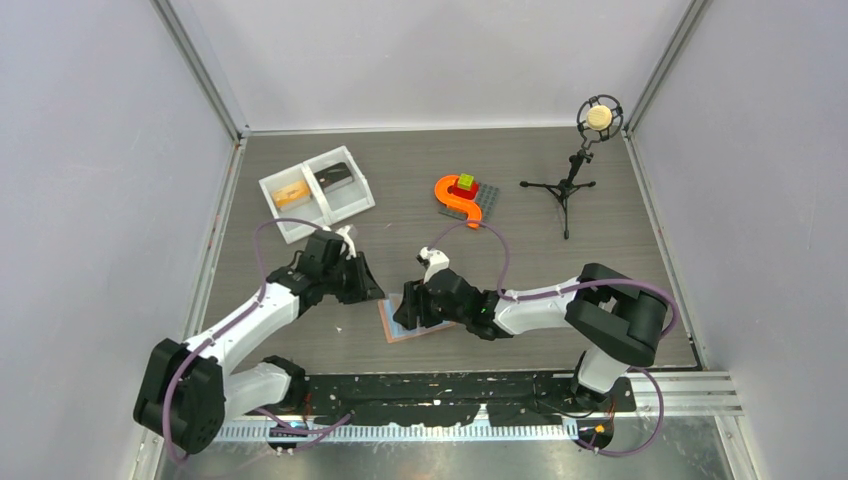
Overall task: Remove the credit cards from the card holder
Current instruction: Remove the credit card from the card holder.
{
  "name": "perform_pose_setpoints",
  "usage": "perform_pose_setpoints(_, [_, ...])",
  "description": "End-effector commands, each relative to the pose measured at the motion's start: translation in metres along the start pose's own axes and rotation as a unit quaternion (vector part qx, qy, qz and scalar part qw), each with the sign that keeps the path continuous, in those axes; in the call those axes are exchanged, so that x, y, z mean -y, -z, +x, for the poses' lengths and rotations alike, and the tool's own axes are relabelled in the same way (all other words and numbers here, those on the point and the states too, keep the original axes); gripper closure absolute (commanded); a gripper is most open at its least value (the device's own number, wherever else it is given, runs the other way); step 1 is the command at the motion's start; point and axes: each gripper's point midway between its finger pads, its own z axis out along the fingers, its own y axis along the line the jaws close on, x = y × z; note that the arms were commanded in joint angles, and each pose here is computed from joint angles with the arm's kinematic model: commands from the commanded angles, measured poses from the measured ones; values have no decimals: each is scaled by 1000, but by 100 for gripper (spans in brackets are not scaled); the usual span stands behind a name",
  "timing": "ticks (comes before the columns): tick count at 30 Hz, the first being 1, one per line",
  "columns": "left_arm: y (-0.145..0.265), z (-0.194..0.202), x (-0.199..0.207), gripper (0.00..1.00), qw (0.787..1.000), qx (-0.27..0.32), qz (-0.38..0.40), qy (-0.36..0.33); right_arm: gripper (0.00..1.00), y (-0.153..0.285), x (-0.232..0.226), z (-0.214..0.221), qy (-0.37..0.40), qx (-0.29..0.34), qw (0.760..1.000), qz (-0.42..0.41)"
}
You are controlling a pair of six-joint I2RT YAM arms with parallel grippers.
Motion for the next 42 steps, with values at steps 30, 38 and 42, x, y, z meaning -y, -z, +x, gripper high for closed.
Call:
perform_pose_setpoints(30, [-28,1,3,79,1000,-9,22,-4,40,4,-12,-11,-16,16,999,-27])
perform_pose_setpoints(38, [-30,2,-3,79,1000,-9,6,-6,37,10,-16,-13,-27,20,998,-49])
perform_pose_setpoints(42, [-33,6,-8,79,1000,-15,-4,-6,37,10,-17,-12,-31,18,998,-54])
